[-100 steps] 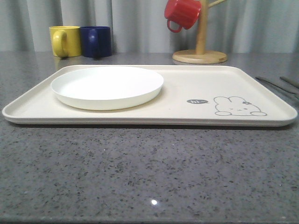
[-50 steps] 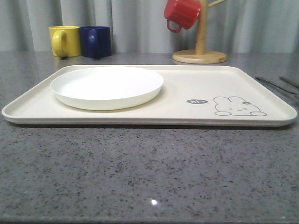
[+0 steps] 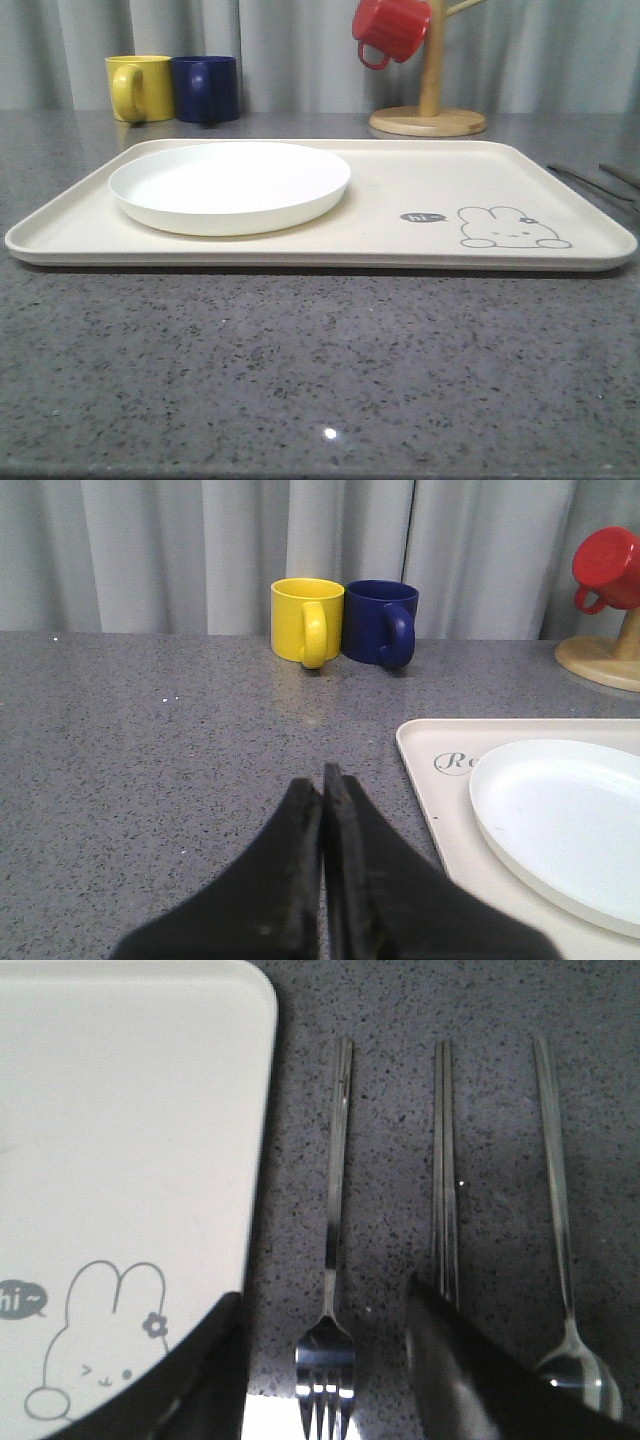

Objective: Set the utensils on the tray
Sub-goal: 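Lower the right gripper onto the steel fork beside the tray, then grasp the fork, carry it onto the tray beside the plate, release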

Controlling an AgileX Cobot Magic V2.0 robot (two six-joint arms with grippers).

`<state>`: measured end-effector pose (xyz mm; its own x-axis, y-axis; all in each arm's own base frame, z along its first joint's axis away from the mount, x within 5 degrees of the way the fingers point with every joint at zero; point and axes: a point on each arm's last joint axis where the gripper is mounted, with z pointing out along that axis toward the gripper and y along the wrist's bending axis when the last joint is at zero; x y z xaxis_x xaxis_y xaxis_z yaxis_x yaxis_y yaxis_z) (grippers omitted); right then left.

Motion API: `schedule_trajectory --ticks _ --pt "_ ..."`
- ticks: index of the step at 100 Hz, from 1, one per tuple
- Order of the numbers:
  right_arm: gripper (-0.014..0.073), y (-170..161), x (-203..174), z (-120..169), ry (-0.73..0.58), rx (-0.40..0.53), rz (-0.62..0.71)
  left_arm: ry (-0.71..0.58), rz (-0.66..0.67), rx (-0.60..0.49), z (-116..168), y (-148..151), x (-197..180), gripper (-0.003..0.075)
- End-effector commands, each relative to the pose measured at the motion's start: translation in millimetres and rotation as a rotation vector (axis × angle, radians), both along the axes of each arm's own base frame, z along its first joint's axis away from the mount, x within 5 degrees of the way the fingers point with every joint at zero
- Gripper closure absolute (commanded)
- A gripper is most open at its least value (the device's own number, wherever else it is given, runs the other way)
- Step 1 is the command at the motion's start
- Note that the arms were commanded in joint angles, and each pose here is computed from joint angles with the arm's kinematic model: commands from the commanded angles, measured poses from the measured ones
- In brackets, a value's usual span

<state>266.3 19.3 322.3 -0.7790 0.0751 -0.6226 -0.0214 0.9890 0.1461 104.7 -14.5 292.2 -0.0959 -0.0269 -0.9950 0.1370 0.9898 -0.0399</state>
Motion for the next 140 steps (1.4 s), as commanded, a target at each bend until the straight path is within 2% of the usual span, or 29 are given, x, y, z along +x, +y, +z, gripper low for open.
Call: schedule_trajectory --ticks 1,31,102,112,130,140 --pt "0.0213 0.6 15.9 9.1 -0.054 0.002 0.003 -0.097 0.034 -0.028 16.3 3.0 0.7 0.0738" --pt "0.0213 8.6 41.2 -23.5 0.058 -0.007 0.031 -0.097 0.034 -0.028 16.3 3.0 0.7 0.0738" --pt "0.0218 17.2 59.2 -55.6 0.134 -0.028 0.058 -0.097 0.034 -0.028 16.3 3.0 0.7 0.0738" --pt "0.0305 17.2 59.2 -55.6 0.134 -0.028 0.058 -0.097 0.034 -0.028 16.3 3.0 0.7 0.0738" --pt "0.0571 17.2 58.7 -55.9 0.140 -0.028 0.059 -0.097 0.034 -0.028 16.3 3.0 0.7 0.0738" --pt "0.0607 16.8 58.3 -53.3 0.134 -0.027 0.058 -0.097 0.034 -0.028 16.3 3.0 0.7 0.0738"
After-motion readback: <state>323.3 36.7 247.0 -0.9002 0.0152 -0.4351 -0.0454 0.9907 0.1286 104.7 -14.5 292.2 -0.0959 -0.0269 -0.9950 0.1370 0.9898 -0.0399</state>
